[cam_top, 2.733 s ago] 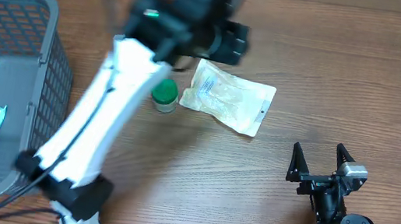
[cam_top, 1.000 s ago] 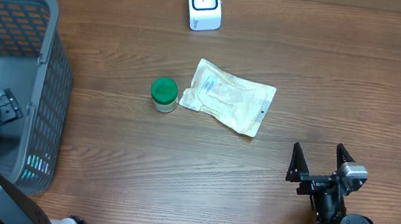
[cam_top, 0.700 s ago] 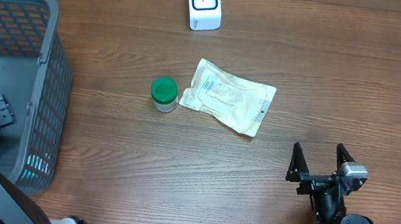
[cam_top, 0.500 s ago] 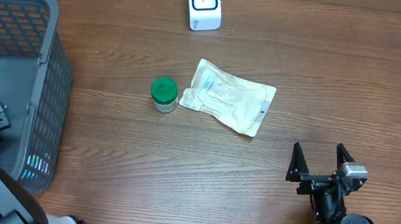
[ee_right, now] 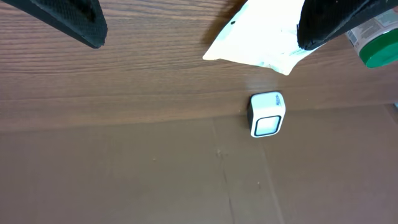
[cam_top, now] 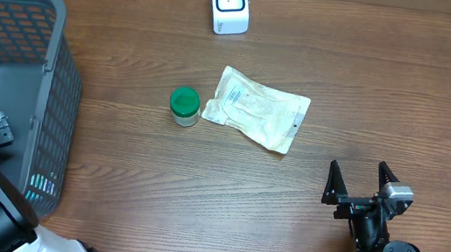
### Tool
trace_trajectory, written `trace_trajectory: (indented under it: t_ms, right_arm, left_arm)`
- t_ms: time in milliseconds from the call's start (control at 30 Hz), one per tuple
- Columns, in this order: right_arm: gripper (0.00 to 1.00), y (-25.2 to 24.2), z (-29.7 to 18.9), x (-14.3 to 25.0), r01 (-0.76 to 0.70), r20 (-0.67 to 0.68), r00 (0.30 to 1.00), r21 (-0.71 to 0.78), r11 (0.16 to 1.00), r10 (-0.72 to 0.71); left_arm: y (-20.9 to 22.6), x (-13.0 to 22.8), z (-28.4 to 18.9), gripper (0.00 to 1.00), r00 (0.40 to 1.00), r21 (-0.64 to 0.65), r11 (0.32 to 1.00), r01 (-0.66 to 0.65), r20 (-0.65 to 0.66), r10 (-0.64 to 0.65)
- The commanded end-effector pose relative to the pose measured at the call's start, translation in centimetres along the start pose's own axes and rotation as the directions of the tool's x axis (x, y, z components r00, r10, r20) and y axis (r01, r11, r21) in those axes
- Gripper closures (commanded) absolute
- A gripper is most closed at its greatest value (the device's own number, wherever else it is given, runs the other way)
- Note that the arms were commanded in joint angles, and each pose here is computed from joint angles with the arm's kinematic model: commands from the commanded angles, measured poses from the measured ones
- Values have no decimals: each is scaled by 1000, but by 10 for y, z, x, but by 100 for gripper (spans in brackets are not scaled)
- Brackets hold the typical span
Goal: Scan the item barcode
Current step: 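Move the left gripper into the basket toward the mint-green wipes pack, then grasp the mint-green wipes pack with the left gripper and lift it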
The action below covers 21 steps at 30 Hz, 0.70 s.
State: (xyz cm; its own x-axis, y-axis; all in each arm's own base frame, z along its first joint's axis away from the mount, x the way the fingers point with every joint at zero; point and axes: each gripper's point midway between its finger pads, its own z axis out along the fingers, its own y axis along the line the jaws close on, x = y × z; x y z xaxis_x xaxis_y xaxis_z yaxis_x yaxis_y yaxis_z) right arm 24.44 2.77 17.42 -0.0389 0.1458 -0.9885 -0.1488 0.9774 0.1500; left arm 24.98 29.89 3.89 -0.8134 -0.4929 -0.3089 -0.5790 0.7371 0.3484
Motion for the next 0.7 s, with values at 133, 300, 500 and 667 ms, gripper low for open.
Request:
trace_trajectory:
  t_ms: [133, 300, 500, 667]
  right_arm:
    - [0, -4, 0, 2, 0, 5, 1000, 17, 1000, -1]
    - [0, -4, 0, 2, 0, 4, 1000, 17, 1000, -1]
    - [0, -4, 0, 2, 0, 5, 1000, 17, 1000, -1]
    - [0, -4, 0, 2, 0, 5, 1000, 17, 1000, -1]
  left_arm:
    - [-14, 21, 17, 96, 995, 36, 998, -42, -88, 45]
    - [-22, -5, -14, 96, 998, 81, 995, -56, -27, 59]
    - [-45, -75, -119, 96, 977, 241, 971, -2, 208, -50]
    - [-47, -118, -228, 96, 900, 335, 942, 23, 403, -165]
